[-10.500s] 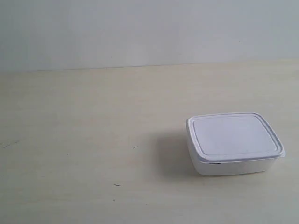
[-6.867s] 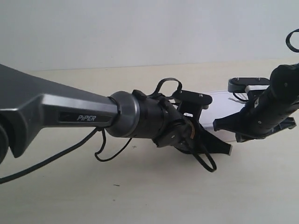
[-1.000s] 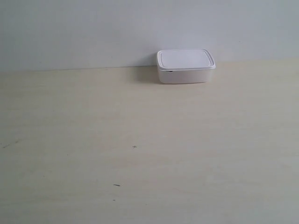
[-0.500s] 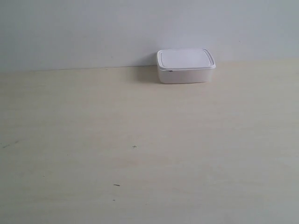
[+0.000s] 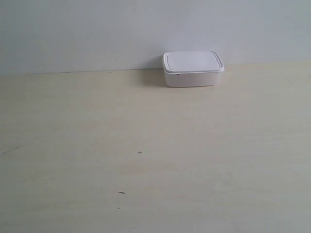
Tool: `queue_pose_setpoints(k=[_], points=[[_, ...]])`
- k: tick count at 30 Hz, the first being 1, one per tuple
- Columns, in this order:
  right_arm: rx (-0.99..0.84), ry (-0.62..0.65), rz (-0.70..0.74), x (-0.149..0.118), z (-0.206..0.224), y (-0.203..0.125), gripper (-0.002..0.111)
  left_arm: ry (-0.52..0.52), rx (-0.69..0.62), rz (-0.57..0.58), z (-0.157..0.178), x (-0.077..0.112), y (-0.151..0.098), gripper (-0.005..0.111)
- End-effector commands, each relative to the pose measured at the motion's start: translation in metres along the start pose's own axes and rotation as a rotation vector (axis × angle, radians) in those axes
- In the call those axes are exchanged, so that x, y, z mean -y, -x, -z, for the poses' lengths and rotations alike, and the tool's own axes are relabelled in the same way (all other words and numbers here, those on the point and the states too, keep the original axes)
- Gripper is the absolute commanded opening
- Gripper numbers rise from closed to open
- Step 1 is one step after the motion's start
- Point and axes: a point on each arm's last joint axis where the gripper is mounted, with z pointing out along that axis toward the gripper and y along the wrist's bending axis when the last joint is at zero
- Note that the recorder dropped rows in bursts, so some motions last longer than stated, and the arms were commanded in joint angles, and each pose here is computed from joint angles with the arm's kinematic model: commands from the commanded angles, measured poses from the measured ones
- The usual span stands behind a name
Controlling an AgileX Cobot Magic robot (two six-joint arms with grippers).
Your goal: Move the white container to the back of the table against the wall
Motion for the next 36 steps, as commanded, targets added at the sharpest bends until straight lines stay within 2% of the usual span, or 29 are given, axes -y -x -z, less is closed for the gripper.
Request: queue_pose_setpoints(k=[1,2,4,6,12,17,21,25,28,30,36], points=[[0.021,-0.002,0.007,0.000,0.000,-0.001,0.000,0.034,-0.090,0.259,0.001,-0.002,-0.024,0.000],[0.046,0.000,0.003,0.001,-0.001,-0.002,0.000,0.037,-0.103,0.446,0.002,-0.001,-0.027,0.000],[0.016,-0.004,-0.059,0.002,-0.006,-0.011,0.000,0.041,-0.112,0.581,0.004,0.000,-0.030,0.000],[-0.040,-0.018,-0.069,0.005,-0.016,-0.025,0.000,0.040,-0.108,0.598,0.008,0.000,-0.035,0.000],[0.018,0.012,0.139,0.007,-0.026,-0.047,0.000,0.034,-0.090,0.591,0.019,0.000,-0.053,0.000],[-0.050,0.006,0.143,0.010,-0.024,-0.068,0.000,0.036,-0.117,0.508,0.023,0.000,-0.075,0.000],[-0.066,0.009,0.141,0.013,-0.020,-0.086,0.000,0.036,-0.113,0.466,0.023,0.000,-0.077,0.000],[-0.082,0.013,0.139,0.016,-0.014,-0.106,0.000,0.029,-0.112,0.357,0.023,0.000,-0.077,0.000],[-0.081,0.033,0.186,0.014,-0.014,-0.106,0.000,0.023,-0.114,0.243,0.023,0.000,-0.077,0.000],[-0.074,0.042,0.206,0.013,-0.014,-0.106,0.000,0.023,-0.115,0.206,0.023,0.000,-0.077,0.000],[-0.122,0.033,0.209,0.014,-0.013,-0.110,0.000,0.034,-0.170,0.278,0.023,0.000,-0.089,0.000]])
